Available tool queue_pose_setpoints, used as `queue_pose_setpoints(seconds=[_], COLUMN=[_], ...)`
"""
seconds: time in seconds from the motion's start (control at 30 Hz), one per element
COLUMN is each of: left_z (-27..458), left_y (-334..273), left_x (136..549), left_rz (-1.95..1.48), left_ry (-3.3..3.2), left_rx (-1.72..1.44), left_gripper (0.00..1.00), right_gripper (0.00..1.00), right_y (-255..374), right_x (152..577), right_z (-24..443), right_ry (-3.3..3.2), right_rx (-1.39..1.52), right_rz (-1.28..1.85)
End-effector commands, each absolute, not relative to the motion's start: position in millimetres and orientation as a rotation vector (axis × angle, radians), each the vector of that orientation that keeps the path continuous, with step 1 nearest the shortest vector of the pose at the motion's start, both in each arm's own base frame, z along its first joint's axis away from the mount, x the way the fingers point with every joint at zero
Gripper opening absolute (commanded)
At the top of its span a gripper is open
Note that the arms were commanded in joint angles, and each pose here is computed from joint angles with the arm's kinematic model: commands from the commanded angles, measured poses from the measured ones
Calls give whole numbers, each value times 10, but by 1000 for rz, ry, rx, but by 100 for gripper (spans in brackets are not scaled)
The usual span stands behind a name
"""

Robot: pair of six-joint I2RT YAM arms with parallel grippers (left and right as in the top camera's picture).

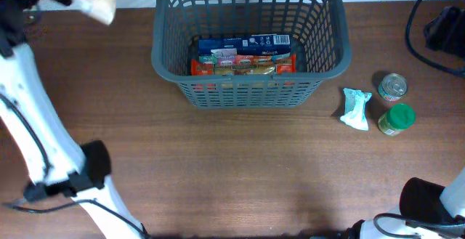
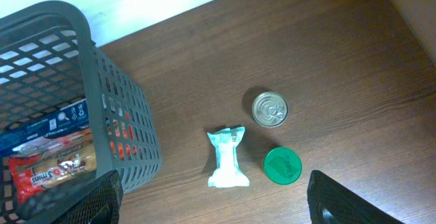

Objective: Pack container
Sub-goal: 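Lift the flour bag into the basket and release it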

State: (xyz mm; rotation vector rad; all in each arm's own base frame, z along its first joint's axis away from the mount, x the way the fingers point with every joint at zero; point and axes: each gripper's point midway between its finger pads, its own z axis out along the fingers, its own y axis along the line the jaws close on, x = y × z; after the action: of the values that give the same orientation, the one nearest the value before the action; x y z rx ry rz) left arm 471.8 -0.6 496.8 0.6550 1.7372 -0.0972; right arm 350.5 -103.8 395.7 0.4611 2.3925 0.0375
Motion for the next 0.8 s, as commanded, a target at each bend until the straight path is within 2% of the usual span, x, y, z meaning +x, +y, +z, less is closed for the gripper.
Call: queue_pose_setpoints(seconds=[0.0,0.13,0.3,0.57,0.77], left_z=[5344,5121,4274,2762,1995], left_y=[-783,-1544,-2209,-2701,-2693], left_x=[4380,4318,4528,4701,4779], left_rz=[17,60,165,168,167], left_ry=[1501,1443,1593,1895,2059], left_rx=[949,1164,1372,1593,1665], left_gripper=[2,2,1,1,2], right_gripper=[81,81,82,81,81], right_y=[-1067,-1067,-1062,-1053,-1051], right_x=[3519,3518,3505,3480,3476], right_z=[3935,3934,3923,3901,3898], right_ry=[2394,2395,2402,2415,2417], right_rx=[479,479,480,484,486], right_rz=[38,37,38,41,43])
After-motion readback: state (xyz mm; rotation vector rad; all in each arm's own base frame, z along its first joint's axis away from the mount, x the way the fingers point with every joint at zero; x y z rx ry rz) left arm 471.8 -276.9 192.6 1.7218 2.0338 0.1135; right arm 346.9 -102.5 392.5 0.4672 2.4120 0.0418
